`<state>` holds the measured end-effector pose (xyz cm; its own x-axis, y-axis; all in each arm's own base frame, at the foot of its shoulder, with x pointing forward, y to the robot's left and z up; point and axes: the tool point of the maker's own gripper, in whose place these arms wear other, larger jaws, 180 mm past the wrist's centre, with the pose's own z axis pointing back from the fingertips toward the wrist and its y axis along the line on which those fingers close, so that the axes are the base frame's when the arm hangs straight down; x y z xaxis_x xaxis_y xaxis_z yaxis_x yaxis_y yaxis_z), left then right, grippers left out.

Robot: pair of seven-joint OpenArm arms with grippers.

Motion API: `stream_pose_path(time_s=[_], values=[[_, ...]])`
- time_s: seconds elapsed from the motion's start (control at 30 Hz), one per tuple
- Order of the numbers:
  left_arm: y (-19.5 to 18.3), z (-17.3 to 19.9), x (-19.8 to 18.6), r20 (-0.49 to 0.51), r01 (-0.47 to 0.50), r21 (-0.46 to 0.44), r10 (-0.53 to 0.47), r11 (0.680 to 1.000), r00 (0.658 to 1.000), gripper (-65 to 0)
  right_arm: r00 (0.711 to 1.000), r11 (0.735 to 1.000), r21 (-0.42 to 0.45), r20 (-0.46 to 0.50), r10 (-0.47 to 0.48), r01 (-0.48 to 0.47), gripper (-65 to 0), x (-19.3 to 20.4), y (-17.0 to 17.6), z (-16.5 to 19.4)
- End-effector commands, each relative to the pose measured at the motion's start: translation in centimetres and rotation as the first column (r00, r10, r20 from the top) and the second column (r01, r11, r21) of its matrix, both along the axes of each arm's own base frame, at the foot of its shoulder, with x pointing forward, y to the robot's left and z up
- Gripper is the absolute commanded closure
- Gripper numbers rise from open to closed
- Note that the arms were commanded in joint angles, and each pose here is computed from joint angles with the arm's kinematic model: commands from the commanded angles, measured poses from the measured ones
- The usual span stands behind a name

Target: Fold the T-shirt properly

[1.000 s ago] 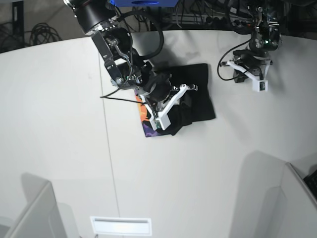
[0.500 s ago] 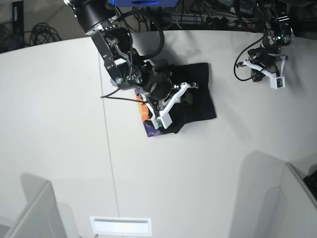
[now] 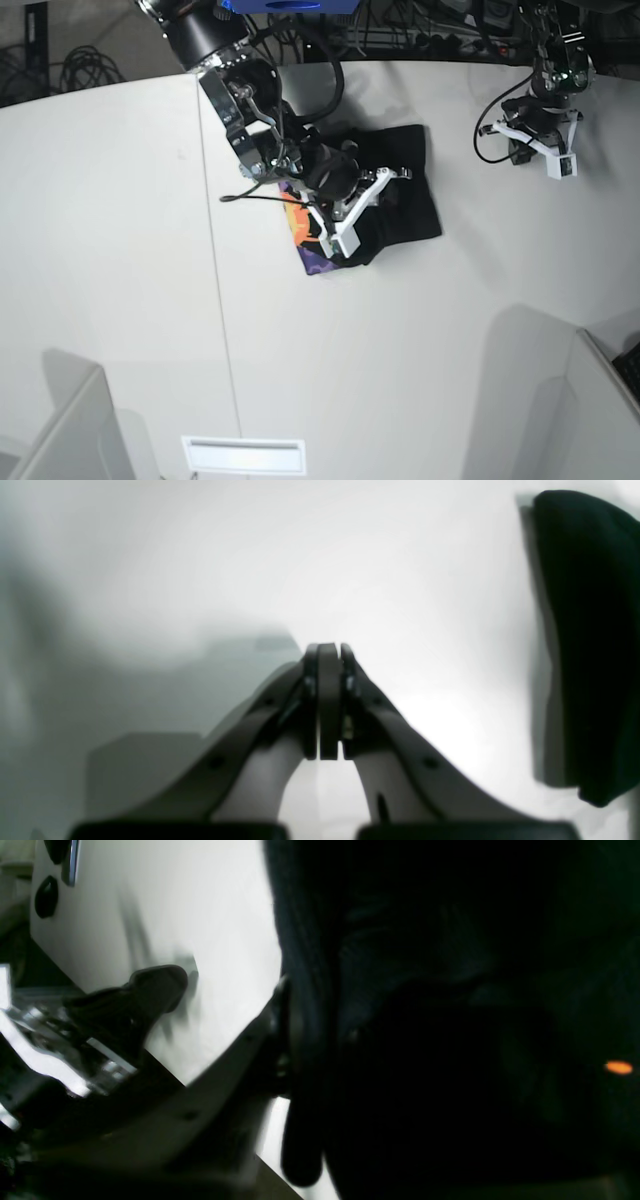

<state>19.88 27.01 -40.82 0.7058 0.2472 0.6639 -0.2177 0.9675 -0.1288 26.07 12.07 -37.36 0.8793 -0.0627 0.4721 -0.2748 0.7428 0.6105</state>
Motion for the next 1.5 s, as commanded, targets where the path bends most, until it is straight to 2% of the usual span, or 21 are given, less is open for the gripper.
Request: stream_pose_path(time_s=[0.0,0.07,0.13,0.43,0.5,0.67,0.83,1.03,1.13,1.23,1.3,1.4,1.43,1.47], values=[[0.5,1.0,0.5,0.032,0.011,0.019,-0.011,1.000,0.999,0.0,0.999,0.999,0.034,0.044,-0.003,0.001,-19.1,1.0,0.6,1.6],[1.0,1.0,0.1,0.017,0.018,0.034,-0.019,0.999,1.000,0.0,0.999,0.999,0.034,0.045,-0.003,0.001,-28.7,1.0,0.6,1.6],[1.1,0.9,-0.2,0.011,0.020,0.036,-0.020,0.999,1.000,0.0,0.999,0.999,0.035,0.048,-0.004,0.002,-34.1,1.1,0.6,1.7],[1.2,1.0,-0.2,0.011,0.022,0.043,-0.023,0.999,1.000,0.0,0.999,0.999,0.052,0.048,0.004,-0.006,-34.7,1.0,1.4,2.3],[1.7,2.1,0.2,0.039,0.014,0.057,-0.016,0.998,0.999,0.0,0.999,0.998,0.056,0.050,0.016,-0.019,-34.7,0.7,1.8,2.4],[3.2,6.0,0.2,0.119,-0.015,0.124,0.000,0.992,0.993,0.0,0.978,0.984,0.030,0.120,0.170,-0.175,-34.5,-1.1,5.3,3.7],[5.9,7.4,-1.3,0.069,-0.061,0.168,0.050,0.984,0.996,0.0,0.964,0.974,0.017,0.149,0.222,-0.227,-34.5,-1.6,6.4,4.3],[8.5,8.7,-2.8,0.073,-0.038,0.220,0.023,0.975,0.997,0.0,0.927,0.946,-0.002,0.201,0.318,-0.324,-34.2,-3.2,8.3,5.5],[9.0,8.7,-3.1,0.070,-0.045,0.227,0.030,0.973,0.997,0.0,0.914,0.943,-0.018,0.242,0.326,-0.331,-34.1,-3.2,7.3,6.1],[8.9,8.5,-3.1,0.067,-0.042,0.224,0.028,0.974,0.997,0.0,0.922,0.960,-0.020,0.274,0.275,-0.280,-33.8,-1.6,5.1,6.9],[8.6,8.5,-3.1,0.066,-0.027,0.223,0.012,0.974,0.998,0.0,0.941,0.980,-0.018,0.277,0.195,-0.198,-28.2,0.1,2.6,6.6],[7.5,7.9,-3.3,0.066,-0.006,0.197,-0.008,0.980,0.998,0.0,0.957,0.999,-0.013,0.286,0.052,-0.050,-9.2,2.2,-1.7,5.6],[7.1,7.7,-3.3,0.066,0.004,0.188,-0.017,0.982,0.998,0.0,0.958,1.000,-0.019,0.285,0.013,-0.008,-0.8,2.7,-3.3,5.1],[6.3,7.3,-3.2,0.064,0.018,0.171,-0.029,0.985,0.998,0.0,0.960,0.999,-0.022,0.281,-0.017,0.024,0.0,3.1,-4.3,4.8]])
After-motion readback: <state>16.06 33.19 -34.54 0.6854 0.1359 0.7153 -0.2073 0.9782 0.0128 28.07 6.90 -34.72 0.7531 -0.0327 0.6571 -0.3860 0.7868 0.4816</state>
